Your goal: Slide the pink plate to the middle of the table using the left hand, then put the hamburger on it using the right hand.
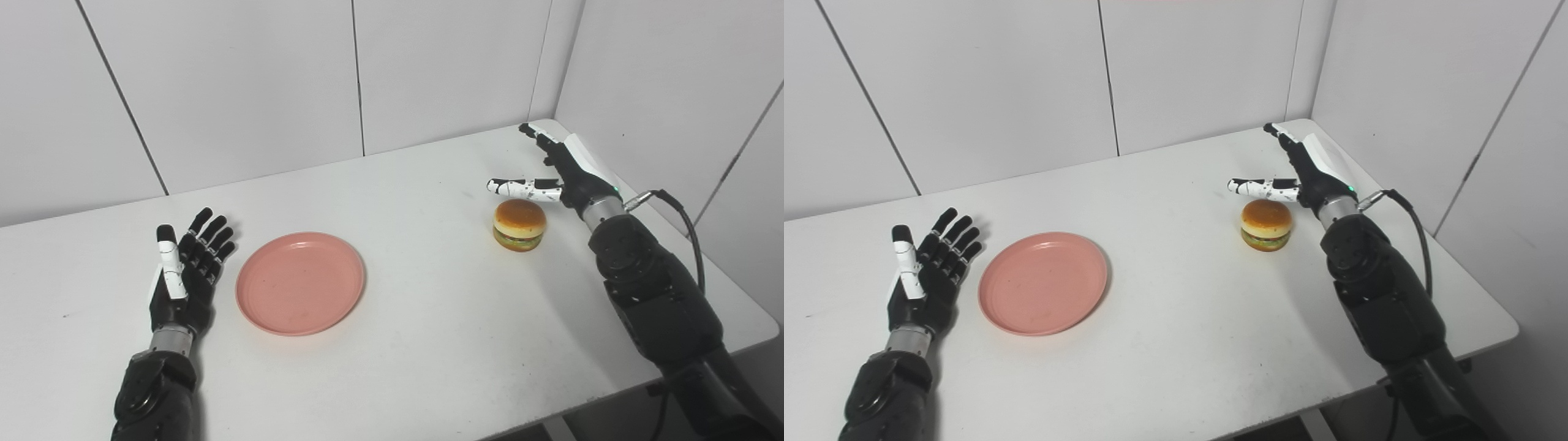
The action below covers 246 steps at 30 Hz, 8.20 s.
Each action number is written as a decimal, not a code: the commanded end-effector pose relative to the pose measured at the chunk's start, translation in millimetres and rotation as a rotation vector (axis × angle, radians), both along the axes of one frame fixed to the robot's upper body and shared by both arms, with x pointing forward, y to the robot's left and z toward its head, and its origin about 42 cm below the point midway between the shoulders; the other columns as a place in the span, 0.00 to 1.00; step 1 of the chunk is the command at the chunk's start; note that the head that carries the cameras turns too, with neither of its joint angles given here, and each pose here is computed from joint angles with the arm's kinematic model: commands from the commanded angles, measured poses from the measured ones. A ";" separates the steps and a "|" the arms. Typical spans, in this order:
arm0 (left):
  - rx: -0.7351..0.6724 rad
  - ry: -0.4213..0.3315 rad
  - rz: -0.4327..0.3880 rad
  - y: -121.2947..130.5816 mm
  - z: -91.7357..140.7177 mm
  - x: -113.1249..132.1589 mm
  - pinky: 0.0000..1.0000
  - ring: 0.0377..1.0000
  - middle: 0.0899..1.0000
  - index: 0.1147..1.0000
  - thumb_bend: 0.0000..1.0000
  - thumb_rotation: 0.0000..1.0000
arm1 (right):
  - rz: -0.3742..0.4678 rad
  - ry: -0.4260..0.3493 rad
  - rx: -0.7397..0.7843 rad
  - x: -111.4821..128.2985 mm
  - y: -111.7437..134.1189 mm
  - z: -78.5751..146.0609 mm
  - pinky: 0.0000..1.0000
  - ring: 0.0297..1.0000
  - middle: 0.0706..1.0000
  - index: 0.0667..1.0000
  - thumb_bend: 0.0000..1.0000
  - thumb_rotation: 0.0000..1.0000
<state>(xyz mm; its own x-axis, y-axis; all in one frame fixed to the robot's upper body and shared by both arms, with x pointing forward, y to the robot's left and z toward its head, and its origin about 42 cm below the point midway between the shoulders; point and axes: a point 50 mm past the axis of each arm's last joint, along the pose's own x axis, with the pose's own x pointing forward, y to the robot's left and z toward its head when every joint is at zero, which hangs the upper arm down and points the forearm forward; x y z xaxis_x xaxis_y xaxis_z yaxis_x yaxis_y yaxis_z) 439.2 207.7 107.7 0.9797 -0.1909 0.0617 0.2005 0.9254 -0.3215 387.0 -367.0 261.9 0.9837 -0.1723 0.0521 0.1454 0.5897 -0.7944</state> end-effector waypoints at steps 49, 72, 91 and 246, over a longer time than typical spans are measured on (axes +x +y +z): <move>0.017 0.037 0.018 7.9 -23.2 -24.8 0.89 0.88 0.86 0.84 0.94 1.00 | 0.078 0.116 -0.323 5.5 -1.1 11.7 0.24 0.33 0.45 0.67 0.58 0.00; 0.007 0.043 0.022 3.1 -22.4 -25.3 0.89 0.87 0.85 0.84 0.94 1.00 | 0.061 -0.029 -0.354 3.4 4.4 5.3 0.33 0.43 0.44 0.45 0.53 0.00; 0.021 0.025 0.008 -16.0 -19.4 -34.3 0.88 0.88 0.87 0.85 0.85 1.00 | 0.230 -0.171 -0.288 20.8 59.4 44.8 0.18 0.26 0.37 0.46 0.53 0.00; 0.147 -0.104 0.088 -48.1 -4.9 -41.4 1.00 1.00 1.00 1.00 0.81 1.00 | 0.443 -0.130 0.572 23.5 198.3 -79.5 1.00 1.00 1.00 1.00 0.66 1.00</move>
<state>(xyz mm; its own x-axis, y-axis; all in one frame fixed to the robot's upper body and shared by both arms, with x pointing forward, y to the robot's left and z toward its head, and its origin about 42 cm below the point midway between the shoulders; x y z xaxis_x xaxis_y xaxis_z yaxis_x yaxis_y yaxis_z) 404.6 149.3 116.3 0.9799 -0.1298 0.1514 0.1576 0.9693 -0.1889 408.6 -172.0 171.2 0.9640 0.2304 0.1327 -0.1676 0.9141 -0.3693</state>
